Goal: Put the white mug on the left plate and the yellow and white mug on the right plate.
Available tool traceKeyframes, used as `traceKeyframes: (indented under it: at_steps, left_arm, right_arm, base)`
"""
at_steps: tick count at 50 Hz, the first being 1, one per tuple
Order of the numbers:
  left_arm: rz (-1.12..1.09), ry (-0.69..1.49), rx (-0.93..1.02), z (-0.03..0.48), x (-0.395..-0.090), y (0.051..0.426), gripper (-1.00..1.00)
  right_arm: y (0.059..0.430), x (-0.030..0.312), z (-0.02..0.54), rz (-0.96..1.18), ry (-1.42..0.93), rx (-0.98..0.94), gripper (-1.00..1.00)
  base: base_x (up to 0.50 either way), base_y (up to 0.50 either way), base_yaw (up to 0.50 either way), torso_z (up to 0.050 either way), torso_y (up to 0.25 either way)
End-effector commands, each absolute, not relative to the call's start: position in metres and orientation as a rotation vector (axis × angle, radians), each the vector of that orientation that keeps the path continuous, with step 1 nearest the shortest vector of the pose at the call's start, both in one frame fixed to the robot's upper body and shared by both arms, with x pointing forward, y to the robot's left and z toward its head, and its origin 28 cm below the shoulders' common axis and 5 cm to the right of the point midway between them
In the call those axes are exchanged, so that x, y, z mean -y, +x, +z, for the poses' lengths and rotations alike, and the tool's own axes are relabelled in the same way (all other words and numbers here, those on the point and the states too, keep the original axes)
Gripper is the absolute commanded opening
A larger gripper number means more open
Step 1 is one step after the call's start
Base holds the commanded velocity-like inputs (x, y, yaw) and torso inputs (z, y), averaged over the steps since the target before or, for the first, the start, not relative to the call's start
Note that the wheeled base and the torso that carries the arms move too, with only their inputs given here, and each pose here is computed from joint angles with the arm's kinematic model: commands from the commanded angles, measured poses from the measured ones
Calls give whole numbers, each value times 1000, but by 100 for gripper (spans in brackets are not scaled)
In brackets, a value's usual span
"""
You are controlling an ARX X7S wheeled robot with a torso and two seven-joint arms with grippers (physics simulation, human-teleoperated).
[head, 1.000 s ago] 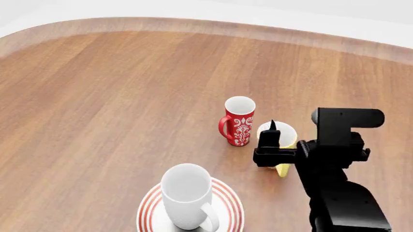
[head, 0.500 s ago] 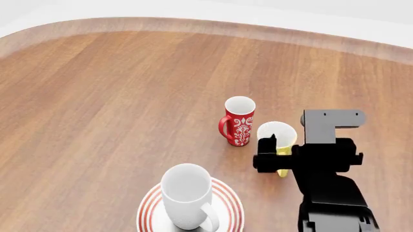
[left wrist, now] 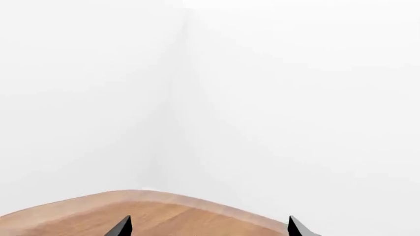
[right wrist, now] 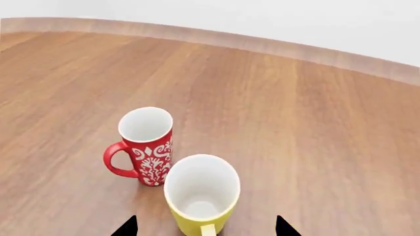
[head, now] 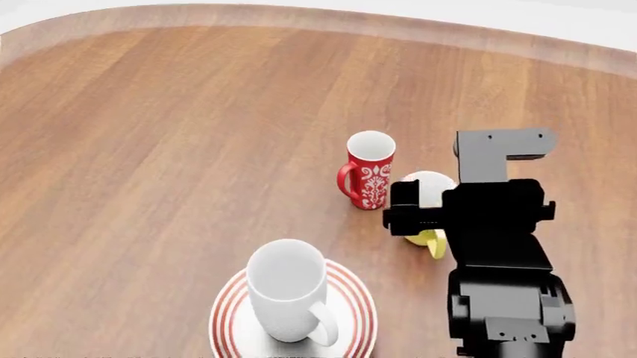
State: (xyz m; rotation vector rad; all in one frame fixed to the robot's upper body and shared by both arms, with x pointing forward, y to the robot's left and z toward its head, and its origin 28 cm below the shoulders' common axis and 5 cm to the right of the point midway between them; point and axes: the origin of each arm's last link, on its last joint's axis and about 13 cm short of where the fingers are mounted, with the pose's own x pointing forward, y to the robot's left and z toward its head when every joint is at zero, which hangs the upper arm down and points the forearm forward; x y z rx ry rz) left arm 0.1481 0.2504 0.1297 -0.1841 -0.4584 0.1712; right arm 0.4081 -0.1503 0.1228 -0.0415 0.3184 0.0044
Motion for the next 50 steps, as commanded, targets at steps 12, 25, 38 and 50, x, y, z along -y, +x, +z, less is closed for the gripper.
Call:
traceKeyframes:
  at_steps: [12, 25, 38, 50]
  left_arm:
    - [163, -153, 489, 131, -248, 144, 100]
    - [143, -156, 499, 133, -246, 143, 100]
    - [162, -150, 496, 133, -248, 145, 100]
    - [172, -150, 496, 132, -248, 146, 100]
  right_arm:
    - [414, 147, 144, -22, 1, -345, 100]
    - [411, 144, 136, -11, 15, -376, 100]
    - [419, 145, 156, -17, 62, -262, 100]
    - [427, 148, 179, -9, 85, -138, 100]
  base:
    - [0, 0, 0, 0, -42]
    - [0, 0, 0, 1, -95]
    - [0, 0, 0, 5, -152]
    - [0, 0, 0, 0, 0]
